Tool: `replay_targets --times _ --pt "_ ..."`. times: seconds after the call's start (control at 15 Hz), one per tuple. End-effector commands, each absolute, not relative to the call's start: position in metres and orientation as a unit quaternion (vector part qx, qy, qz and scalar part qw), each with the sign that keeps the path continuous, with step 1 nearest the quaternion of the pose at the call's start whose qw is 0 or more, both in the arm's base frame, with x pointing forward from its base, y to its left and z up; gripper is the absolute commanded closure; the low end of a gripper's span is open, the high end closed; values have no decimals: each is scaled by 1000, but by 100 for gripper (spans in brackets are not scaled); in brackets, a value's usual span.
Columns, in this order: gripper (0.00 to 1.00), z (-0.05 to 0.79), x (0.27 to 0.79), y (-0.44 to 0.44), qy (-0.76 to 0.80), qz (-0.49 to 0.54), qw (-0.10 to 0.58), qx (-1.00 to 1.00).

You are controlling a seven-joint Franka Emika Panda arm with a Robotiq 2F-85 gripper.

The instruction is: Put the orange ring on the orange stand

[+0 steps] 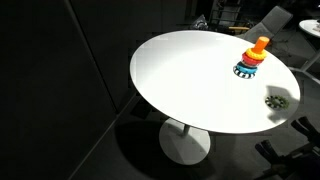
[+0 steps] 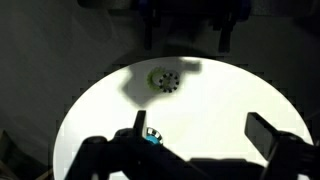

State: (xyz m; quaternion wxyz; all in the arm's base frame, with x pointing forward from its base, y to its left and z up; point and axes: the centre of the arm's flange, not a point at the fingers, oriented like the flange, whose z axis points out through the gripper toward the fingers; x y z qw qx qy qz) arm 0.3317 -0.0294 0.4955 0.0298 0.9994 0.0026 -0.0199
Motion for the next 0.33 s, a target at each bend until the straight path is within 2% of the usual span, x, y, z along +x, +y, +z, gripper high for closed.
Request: replay_targets --times 0.0,0.27 --pt "0 497 331 -30 2 -18 29 999" --pt "0 495 332 -29 3 -21 30 999"
